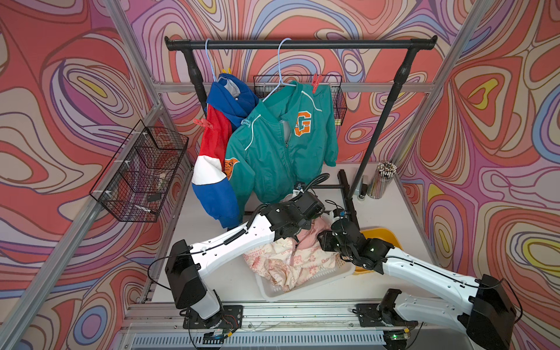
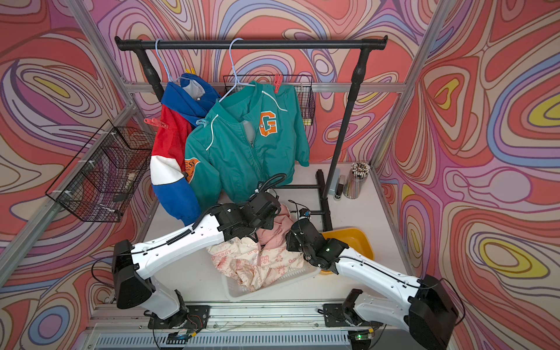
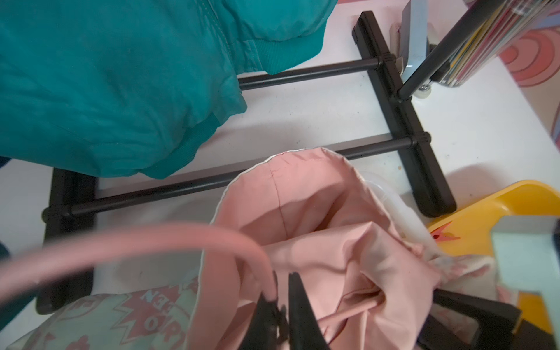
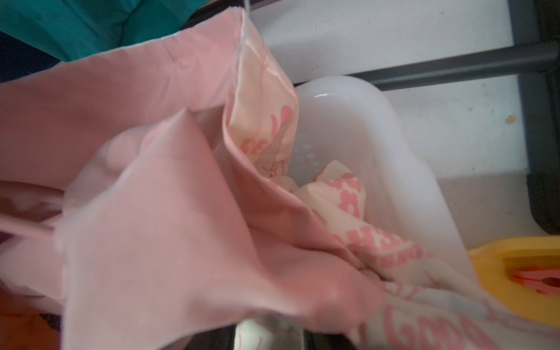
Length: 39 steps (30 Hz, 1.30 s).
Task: Remove the clothespins securing jackets to the hanger
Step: Remove the clothespin from the hanger.
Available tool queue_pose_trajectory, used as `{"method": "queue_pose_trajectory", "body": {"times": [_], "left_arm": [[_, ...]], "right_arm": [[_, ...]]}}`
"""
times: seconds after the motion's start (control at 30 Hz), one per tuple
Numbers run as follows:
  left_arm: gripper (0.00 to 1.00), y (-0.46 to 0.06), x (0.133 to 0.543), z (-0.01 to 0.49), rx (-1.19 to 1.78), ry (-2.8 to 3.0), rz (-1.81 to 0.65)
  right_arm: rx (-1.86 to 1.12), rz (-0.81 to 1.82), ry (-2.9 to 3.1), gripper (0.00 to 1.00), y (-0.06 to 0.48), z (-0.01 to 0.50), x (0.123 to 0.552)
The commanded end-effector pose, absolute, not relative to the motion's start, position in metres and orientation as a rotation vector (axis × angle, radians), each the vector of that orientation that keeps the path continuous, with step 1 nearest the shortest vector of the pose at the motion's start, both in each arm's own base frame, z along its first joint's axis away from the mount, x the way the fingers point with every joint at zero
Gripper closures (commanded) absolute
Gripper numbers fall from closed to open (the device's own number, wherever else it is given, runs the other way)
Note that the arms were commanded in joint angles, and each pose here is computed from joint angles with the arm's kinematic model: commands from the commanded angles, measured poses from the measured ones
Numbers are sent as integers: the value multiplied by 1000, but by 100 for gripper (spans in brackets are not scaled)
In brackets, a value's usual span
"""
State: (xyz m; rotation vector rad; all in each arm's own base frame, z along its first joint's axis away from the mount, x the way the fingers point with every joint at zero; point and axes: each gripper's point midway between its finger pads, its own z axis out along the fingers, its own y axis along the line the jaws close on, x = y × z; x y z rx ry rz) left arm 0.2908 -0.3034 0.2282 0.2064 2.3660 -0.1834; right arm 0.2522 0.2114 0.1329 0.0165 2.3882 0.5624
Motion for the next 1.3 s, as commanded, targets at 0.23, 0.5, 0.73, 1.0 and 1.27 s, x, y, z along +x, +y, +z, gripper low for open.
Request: {"method": "queue_pose_trajectory", "body": {"times": [0.23,0.5,0.73,1.0,1.27], "left_arm": [[43,-277,277,244,309,2380,-160],[29,-231,264,264,236,2398,-420],[36,-183,229,245,148,2389,-736],[41,-153,228,207,-72,2434,-809],[40,-151,239,184,-166,2403,-910]], "right_arm": [[-37,519,2445,63,204,94,244],[-76,506,2466,63,205,81,242],[-115,543,2473,62,210,74,239],[-133,601,2495,62,212,64,242],[-148,636,2505,61,214,60,247]]}}
